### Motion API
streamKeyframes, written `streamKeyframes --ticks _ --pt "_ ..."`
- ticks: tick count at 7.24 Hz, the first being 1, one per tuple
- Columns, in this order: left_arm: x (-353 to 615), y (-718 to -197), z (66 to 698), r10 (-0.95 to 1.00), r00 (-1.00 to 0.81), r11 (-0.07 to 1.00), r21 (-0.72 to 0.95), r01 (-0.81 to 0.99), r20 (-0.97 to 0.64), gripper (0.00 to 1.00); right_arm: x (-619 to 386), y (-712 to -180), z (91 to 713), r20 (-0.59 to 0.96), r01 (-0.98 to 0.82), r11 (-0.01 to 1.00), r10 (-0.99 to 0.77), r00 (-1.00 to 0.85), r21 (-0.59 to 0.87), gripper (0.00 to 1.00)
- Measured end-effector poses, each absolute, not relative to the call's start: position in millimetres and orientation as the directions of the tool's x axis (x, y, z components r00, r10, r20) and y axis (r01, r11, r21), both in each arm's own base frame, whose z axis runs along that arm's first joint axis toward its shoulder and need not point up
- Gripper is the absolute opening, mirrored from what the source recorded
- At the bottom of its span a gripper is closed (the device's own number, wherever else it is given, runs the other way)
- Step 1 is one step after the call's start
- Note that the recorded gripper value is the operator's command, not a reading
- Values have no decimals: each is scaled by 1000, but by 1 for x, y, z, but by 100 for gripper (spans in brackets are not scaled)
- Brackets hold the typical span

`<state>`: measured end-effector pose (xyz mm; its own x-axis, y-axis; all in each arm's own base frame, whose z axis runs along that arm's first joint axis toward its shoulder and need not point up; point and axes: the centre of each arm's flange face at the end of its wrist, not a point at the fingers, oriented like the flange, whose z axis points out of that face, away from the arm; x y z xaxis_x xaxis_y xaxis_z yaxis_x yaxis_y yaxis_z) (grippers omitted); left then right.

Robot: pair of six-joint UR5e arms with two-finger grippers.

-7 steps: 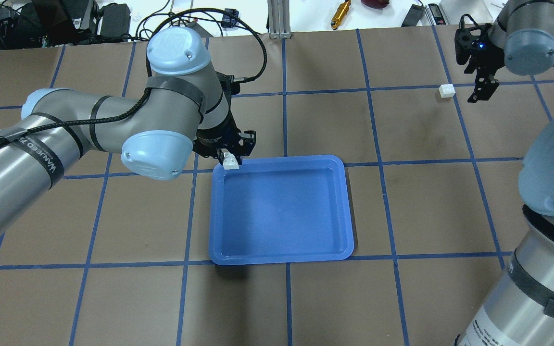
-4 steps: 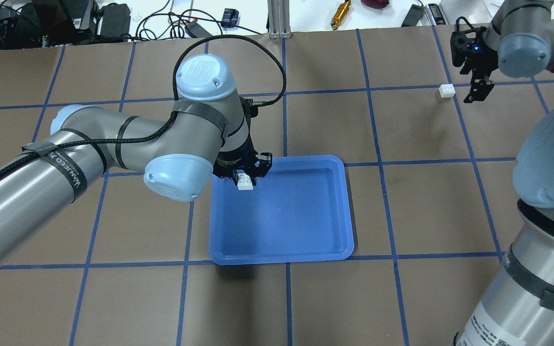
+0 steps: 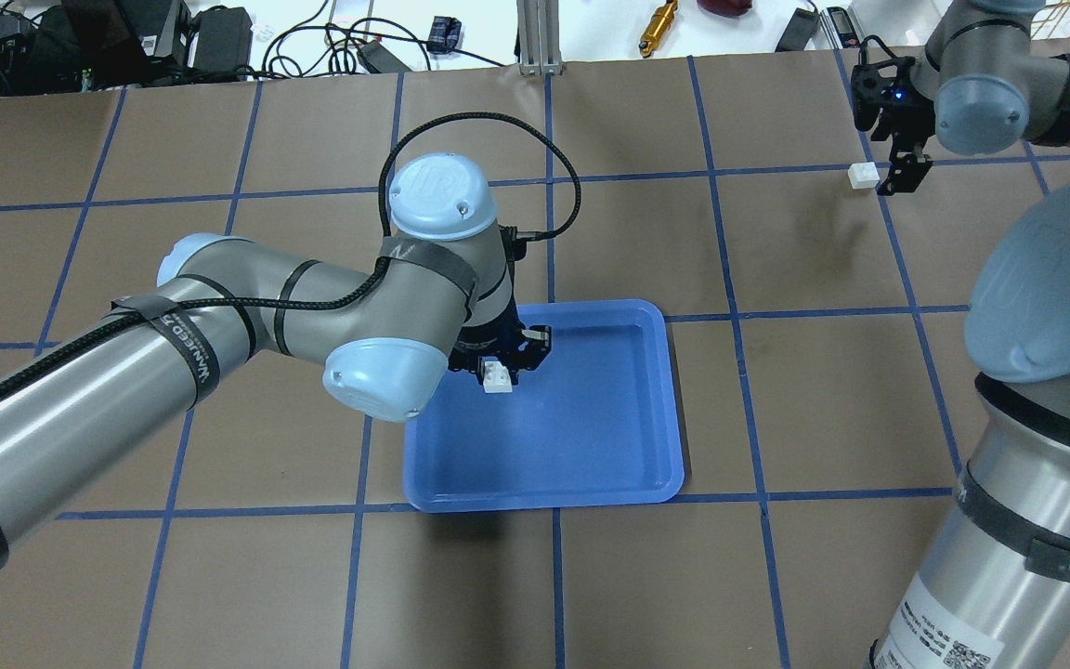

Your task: Assemble white blocks and place on blue tray

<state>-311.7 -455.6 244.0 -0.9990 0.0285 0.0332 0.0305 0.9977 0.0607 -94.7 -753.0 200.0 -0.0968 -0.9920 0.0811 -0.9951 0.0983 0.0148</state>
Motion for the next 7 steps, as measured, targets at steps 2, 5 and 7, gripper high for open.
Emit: streamKeyframes --ticks 2,5,7 --pt "-321 -449 230 3 -1000 999 40 4 31 0 -89 -753 194 64 -996 93 -994 -92 11 96" --pt "-328 -433 211 7 -999 1000 -2 6 36 0 -89 -754 185 52 -995 96 -994 -95 9 46" --pt "-324 -420 200 12 -999 999 -31 11 45 0 -91 -754 185 51 -995 97 -994 -96 19 0"
